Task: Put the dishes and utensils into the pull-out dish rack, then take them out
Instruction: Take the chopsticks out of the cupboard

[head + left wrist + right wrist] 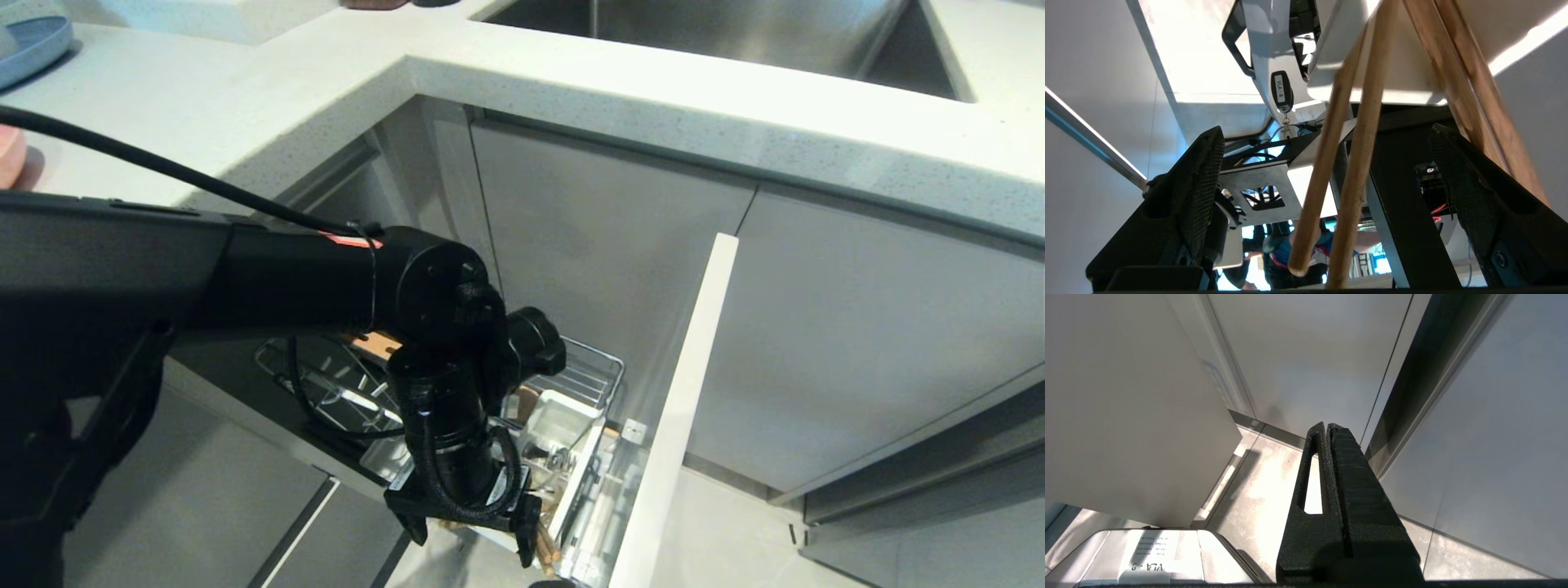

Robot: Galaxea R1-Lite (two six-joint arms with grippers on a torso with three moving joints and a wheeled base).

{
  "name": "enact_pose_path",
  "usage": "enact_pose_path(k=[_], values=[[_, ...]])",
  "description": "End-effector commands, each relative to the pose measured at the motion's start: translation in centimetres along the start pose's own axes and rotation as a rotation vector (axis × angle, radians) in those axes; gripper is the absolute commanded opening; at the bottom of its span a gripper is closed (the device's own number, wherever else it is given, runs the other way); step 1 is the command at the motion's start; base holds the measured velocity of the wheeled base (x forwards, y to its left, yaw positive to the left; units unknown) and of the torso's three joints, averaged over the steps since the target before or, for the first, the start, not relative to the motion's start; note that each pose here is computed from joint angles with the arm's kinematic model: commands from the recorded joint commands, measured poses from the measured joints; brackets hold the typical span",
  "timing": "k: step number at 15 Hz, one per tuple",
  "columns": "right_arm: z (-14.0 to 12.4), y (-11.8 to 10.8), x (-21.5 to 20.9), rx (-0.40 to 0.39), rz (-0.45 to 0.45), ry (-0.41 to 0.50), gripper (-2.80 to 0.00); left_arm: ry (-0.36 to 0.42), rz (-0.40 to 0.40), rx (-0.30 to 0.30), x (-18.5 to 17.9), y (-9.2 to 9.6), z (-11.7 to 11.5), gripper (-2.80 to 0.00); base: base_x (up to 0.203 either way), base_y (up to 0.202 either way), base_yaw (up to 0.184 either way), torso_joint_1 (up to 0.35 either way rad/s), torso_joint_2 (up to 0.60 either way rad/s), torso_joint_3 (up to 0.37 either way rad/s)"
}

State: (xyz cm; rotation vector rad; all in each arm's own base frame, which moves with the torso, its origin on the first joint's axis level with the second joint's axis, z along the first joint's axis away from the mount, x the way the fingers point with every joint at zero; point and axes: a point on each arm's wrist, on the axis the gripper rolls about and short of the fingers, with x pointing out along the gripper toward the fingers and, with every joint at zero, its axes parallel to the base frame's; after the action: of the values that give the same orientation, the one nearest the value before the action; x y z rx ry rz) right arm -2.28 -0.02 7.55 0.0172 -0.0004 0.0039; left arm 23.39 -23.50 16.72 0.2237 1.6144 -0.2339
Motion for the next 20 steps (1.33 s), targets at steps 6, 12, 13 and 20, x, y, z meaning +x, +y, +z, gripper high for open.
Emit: enact_pose_path(k=[6,12,13,20], values=[[-0.03,0.0,0.01,0.0,0.001,0.0,-2.8,0.074,0.001,0.019,1.08,0.32,0.86,0.0,0.0,0.0,0.0,0.0,0.0,0.0],[-0.02,0.0,0.01,0.0,0.001,0.0,-2.8,0.081,0.003,0.02,1.41,0.17,1.04,-2.8,0.0,0.0,0.0,0.0,0.0,0.0],[-0.03,0.0,0.01,0.001,0.001,0.001,-2.8,0.079,0.003,0.022,1.38,0.13,1.03,-2.8,0.0,0.0,0.0,0.0,0.0,0.0],[-0.04,0.0,0.01,0.0,0.001,0.002,-2.8,0.095,-0.037,0.033,1.27,-0.31,0.76,-2.8,0.0,0.0,0.0,0.0,0.0,0.0]])
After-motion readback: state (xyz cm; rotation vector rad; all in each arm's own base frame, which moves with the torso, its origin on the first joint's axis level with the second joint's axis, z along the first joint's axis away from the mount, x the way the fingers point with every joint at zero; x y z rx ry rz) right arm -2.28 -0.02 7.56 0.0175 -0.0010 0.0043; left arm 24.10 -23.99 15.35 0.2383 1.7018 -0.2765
